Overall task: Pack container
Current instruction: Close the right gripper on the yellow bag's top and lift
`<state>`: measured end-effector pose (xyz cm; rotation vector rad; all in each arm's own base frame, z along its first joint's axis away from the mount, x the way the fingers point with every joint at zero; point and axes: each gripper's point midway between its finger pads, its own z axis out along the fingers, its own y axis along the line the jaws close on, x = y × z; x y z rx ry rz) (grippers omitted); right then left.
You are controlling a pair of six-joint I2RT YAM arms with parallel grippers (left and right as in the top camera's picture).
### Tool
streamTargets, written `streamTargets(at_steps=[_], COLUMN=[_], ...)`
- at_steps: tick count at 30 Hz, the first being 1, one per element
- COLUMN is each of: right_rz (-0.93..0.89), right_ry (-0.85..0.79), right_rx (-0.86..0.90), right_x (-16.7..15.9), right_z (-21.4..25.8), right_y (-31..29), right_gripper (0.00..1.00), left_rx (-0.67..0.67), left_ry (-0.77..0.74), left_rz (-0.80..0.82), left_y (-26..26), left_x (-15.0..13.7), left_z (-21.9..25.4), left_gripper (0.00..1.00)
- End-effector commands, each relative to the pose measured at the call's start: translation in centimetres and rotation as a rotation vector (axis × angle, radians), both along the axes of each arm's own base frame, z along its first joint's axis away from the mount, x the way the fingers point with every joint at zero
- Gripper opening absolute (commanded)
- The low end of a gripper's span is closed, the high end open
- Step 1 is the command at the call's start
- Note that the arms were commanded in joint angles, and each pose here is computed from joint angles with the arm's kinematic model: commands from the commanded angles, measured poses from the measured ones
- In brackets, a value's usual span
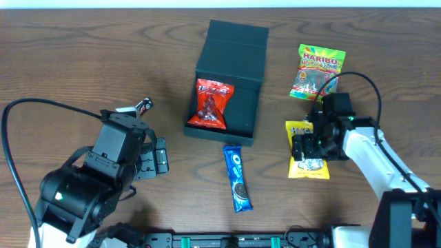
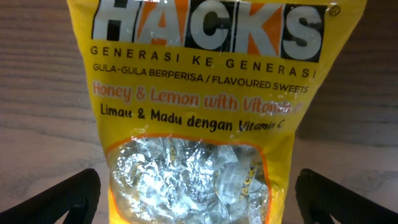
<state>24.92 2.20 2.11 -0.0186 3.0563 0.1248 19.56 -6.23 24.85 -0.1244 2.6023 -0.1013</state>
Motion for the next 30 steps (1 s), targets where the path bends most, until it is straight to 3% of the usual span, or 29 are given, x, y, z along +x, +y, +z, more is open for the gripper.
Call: streamTargets(at_steps=[1,30], right_rz=[-0.026,-0.053], right_ry=[0.001,-0.021], right_rx=[0.009,0.033], right_x=[-0.1,1.0], right_z=[-0.3,-1.2], right_y=[0.0,0.3], right_gripper=[0.99,0.99], left_rx=[-0.003,-0.003], left_ry=[0.010,0.010], left_rz=[0.005,0.005], left_y=[0.0,0.0], left_x=[-0.1,-0.1], left_z=[-0.3,-0.3], left_gripper=[0.95,0.95])
